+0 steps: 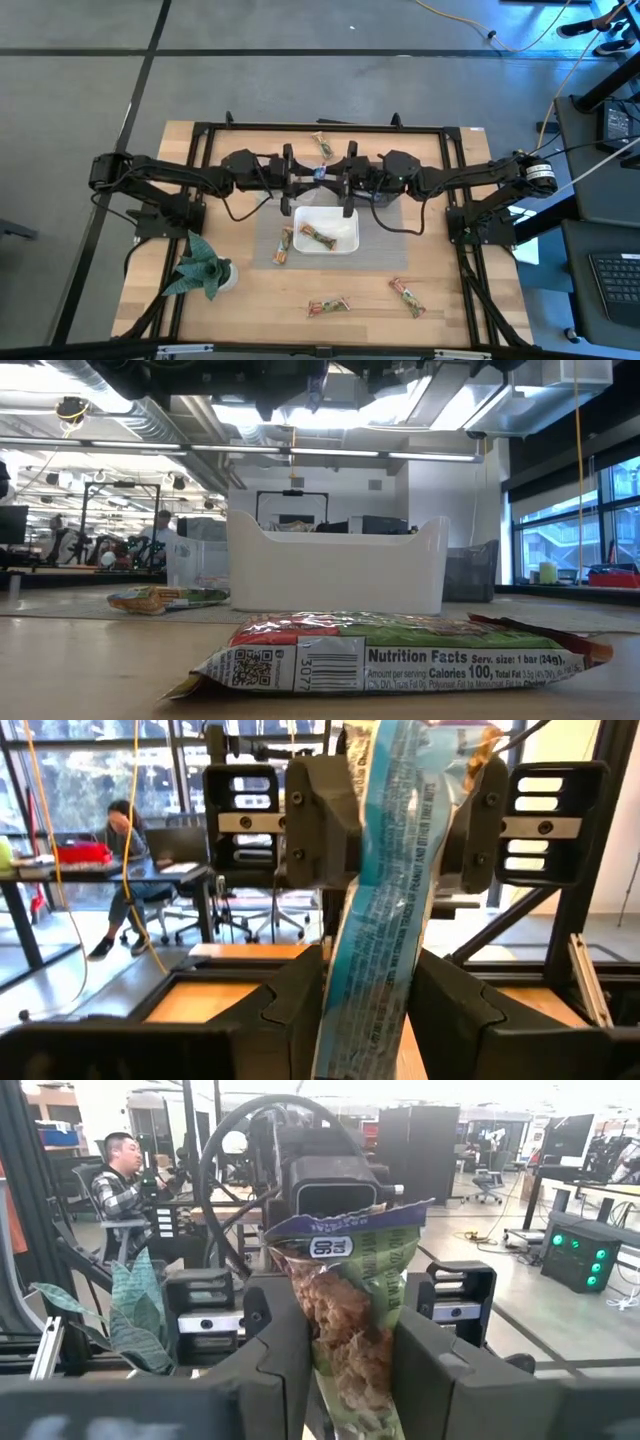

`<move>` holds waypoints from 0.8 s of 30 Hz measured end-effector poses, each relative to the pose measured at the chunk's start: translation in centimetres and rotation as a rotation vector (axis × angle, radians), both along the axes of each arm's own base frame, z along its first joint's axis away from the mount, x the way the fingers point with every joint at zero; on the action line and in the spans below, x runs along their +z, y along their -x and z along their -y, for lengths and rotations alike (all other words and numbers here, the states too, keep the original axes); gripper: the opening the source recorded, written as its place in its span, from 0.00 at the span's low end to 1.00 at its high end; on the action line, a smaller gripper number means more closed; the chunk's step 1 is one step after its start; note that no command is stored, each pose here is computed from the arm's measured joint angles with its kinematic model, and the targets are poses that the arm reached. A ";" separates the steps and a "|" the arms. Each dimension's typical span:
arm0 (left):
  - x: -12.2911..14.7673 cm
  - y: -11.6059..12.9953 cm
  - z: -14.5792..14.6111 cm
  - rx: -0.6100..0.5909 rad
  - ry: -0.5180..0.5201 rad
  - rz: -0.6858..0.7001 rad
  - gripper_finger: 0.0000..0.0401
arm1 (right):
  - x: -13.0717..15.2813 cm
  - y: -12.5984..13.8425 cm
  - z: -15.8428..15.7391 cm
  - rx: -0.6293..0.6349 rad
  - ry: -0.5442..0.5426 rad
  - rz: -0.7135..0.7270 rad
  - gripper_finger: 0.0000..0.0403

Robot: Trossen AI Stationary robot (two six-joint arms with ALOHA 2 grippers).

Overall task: Pick and place Granola Bars by type
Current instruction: Put the blue granola bar into the black bin

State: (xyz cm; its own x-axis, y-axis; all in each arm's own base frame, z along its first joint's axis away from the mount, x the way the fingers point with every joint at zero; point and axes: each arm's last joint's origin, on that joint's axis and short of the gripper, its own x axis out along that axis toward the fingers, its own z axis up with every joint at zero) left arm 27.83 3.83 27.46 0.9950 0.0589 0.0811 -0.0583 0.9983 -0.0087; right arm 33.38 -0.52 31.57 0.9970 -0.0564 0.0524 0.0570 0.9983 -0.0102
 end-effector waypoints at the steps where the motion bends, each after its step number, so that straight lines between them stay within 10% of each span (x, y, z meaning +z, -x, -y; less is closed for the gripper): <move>1: 0.0 0.1 0.0 -0.001 0.009 -0.012 0.32 | -0.1 0.0 0.0 0.000 0.000 -0.007 0.29; 24: 1.1 5.0 0.2 0.120 0.051 -0.268 0.33 | -2.6 1.5 2.5 -0.089 -0.071 -0.364 0.29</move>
